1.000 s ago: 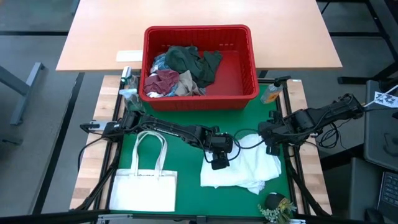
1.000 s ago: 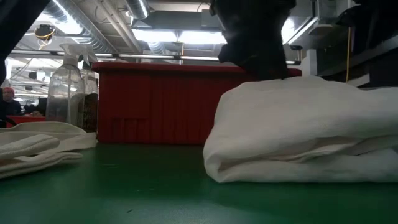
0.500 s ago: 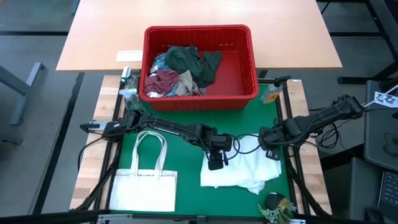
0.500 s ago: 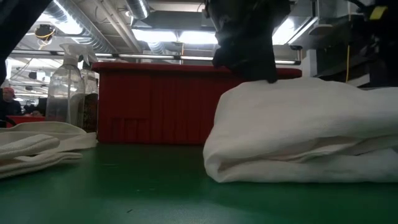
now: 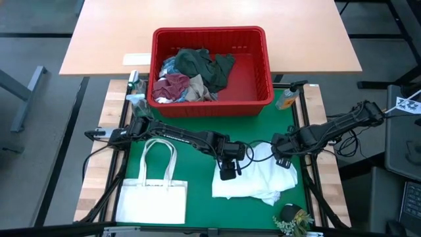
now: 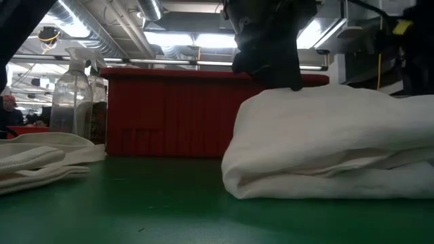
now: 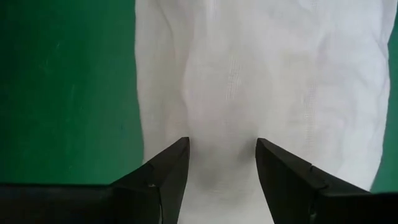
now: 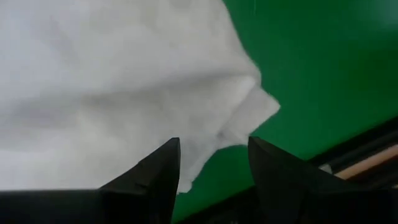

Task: Fold Laundry from Bin
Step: Fold the white polo shirt

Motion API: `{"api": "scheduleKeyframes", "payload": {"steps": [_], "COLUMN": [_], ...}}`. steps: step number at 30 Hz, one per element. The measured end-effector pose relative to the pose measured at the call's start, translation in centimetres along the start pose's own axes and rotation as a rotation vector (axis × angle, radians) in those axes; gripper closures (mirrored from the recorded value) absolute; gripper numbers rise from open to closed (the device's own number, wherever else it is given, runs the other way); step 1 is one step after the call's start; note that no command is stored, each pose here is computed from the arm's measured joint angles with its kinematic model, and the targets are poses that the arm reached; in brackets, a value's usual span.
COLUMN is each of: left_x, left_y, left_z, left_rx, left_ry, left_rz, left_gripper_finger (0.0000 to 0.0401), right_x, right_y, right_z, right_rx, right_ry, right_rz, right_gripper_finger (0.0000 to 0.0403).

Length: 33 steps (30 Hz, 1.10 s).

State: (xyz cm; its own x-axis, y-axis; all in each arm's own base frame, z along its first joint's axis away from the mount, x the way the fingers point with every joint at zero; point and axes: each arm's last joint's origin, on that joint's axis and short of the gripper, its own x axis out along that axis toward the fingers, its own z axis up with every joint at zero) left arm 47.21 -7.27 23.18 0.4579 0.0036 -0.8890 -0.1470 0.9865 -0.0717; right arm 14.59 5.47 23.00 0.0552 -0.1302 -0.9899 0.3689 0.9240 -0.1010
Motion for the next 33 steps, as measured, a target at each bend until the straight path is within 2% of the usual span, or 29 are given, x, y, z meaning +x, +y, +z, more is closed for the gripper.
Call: {"api": "scheduleKeyframes", "payload": {"steps": [4,10,14,17,24,30,33], "left_x": [0.0,0.0,0.0,0.0,0.1,0.2,0.2], "left_y": [0.0,0.0,0.0,0.1,0.8,2.0,2.5], "left_z": [0.0,0.0,-0.1,-0.1,0.0,0.3,0.4], "left_rx": [0.027,0.053,0.054,0.054,0.043,0.022,0.015], "left_ry": [0.001,0.002,0.007,0.008,0.018,0.005,-0.004], "left_rz": [0.000,0.001,0.009,0.019,0.032,0.089,0.126], "left_gripper_finger": [0.0221,0.0221,0.0230,0.0251,0.0325,0.0388,0.0397], "right_x": [1.4,2.6,2.6,2.6,2.6,2.5,2.5], "right_y": [0.0,0.7,0.9,0.9,0.9,0.9,0.8], "right_z": [-0.5,-0.4,-0.3,-0.3,-0.3,-0.6,-0.8], "right_rx": [0.000,-0.001,0.000,-0.001,0.002,0.030,0.032], "right_ry": [0.061,0.056,0.051,0.052,0.073,0.141,0.168], "right_rz": [0.029,0.136,0.161,0.162,0.183,0.216,0.214], "right_gripper_finger": [0.0212,0.0213,0.0233,0.0271,0.0391,0.0387,0.0399]}}
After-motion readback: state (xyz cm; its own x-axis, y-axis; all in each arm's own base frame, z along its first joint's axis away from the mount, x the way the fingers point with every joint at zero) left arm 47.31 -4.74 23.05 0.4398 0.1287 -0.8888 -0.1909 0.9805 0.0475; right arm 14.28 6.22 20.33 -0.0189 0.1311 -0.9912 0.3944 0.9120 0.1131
